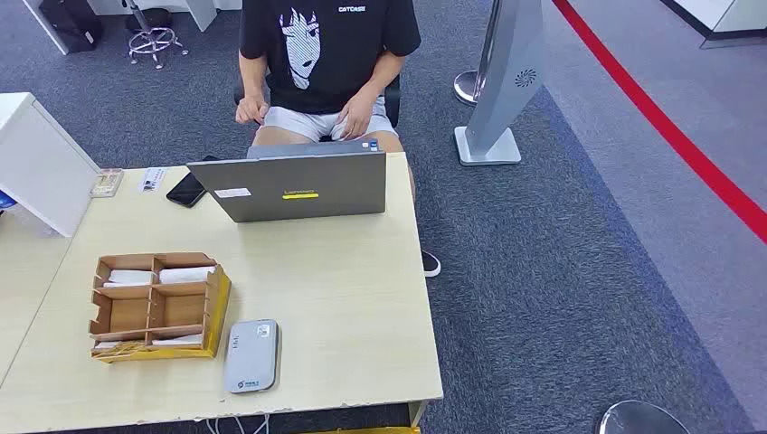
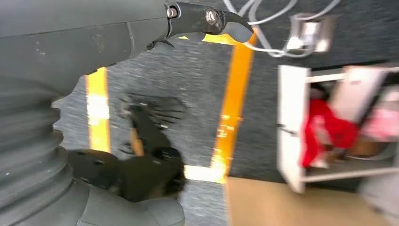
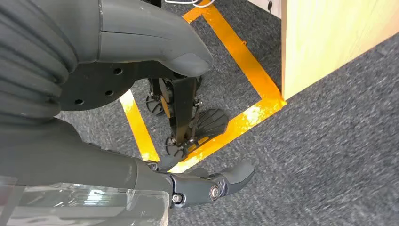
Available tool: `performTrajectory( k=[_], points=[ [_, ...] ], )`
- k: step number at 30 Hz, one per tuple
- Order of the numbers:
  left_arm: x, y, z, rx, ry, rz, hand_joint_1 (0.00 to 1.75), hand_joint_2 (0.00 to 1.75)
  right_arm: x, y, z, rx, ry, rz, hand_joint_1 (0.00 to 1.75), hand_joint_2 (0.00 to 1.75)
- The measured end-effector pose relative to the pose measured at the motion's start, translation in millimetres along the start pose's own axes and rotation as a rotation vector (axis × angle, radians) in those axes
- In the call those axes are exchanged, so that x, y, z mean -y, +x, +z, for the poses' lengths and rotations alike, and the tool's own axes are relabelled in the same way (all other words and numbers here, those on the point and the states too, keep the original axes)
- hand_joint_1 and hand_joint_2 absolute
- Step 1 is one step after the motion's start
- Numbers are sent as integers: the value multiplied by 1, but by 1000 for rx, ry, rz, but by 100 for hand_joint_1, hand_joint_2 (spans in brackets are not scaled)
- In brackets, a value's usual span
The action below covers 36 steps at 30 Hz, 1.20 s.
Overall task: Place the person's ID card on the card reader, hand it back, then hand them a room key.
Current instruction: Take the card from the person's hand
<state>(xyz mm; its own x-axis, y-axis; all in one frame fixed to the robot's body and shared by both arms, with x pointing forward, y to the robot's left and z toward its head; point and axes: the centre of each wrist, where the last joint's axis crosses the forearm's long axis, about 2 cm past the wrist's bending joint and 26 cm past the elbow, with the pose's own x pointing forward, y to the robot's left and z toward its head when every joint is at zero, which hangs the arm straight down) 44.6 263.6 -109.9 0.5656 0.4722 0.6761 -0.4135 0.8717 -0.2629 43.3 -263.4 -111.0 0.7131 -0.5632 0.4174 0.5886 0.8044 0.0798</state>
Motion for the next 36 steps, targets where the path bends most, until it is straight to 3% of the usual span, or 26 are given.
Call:
performTrajectory(
  k=[16, 24, 27, 31, 36],
  points=[
    [27, -7, 1, 151, 95, 214, 0, 175, 2, 0, 0, -52, -113, 21, 0, 175],
    [29, 2, -4, 239, 140, 268, 0, 175, -3, -3, 2, -43, -174, 22, 0, 175],
    [3, 16, -3, 356, 156, 280, 0, 175, -1, -2, 1, -39, -160, -13, 0, 175],
    [-54, 61, 0, 533, 1, 266, 0, 175, 9, 0, 0, -35, -150, -53, 0, 175],
    [-89, 87, 6, 682, 110, 211, 0, 175, 13, 4, -1, -35, -157, -60, 0, 175]
  ],
)
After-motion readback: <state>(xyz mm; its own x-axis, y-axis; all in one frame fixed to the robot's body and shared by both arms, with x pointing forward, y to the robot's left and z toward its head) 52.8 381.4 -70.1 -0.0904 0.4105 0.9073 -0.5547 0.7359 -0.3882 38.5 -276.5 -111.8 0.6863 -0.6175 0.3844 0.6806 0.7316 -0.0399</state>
